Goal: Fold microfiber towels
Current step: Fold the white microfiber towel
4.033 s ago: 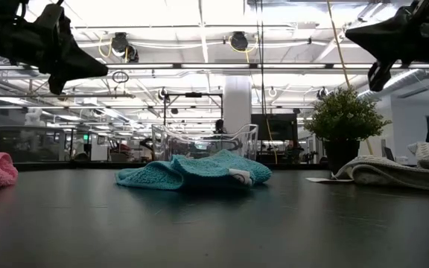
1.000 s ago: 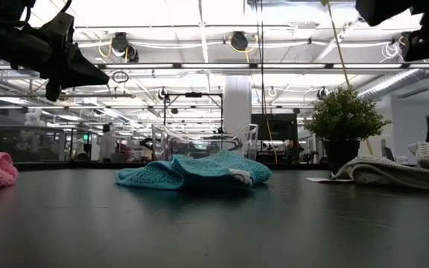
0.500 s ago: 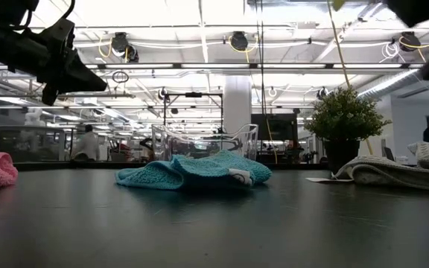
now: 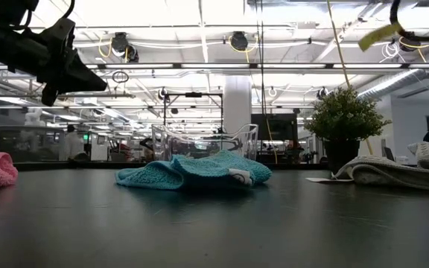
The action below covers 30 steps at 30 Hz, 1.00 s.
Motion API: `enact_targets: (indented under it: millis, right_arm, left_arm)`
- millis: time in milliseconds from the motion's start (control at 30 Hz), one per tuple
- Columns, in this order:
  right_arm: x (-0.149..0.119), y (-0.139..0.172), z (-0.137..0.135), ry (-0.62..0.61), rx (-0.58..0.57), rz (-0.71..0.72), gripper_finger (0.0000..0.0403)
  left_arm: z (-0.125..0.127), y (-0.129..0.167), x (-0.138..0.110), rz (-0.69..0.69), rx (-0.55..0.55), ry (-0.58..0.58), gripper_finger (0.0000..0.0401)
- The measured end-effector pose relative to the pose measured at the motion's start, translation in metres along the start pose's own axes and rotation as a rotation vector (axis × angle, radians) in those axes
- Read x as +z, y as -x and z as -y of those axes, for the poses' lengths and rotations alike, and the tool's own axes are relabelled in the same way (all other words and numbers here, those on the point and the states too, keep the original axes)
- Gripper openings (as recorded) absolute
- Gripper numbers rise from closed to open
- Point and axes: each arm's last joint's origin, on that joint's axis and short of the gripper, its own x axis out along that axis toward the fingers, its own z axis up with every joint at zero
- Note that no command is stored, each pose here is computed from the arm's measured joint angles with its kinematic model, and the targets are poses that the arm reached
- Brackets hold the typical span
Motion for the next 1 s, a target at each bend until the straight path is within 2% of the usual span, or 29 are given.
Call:
enact_targets:
  millis: [267,467,600,767,1000]
  right_arm:
    - [-0.007,-0.011,0.012,0.056,0.055,0.083,0.0116]
    - [-0.010,-0.015,0.021,0.084,-0.007,0.168,0.0113]
    - [-0.011,-0.016,0.025,0.124,-0.044,0.181,0.0082]
    - [-0.011,-0.017,0.027,0.126,-0.056,0.178,0.0012]
    - [-0.007,-0.008,0.022,0.005,0.006,0.236,0.0003]
  left_arm:
    - [0.000,0.000,0.000,0.000,0.000,0.006,0.0035]
    - [0.000,0.000,0.000,0.001,-0.001,0.009,0.0035]
    - [0.000,0.000,0.000,0.001,0.000,0.011,0.0035]
    - [0.000,0.000,0.000,0.001,0.000,0.013,0.0035]
    - [0.003,0.000,0.004,0.037,-0.026,0.075,0.0035]
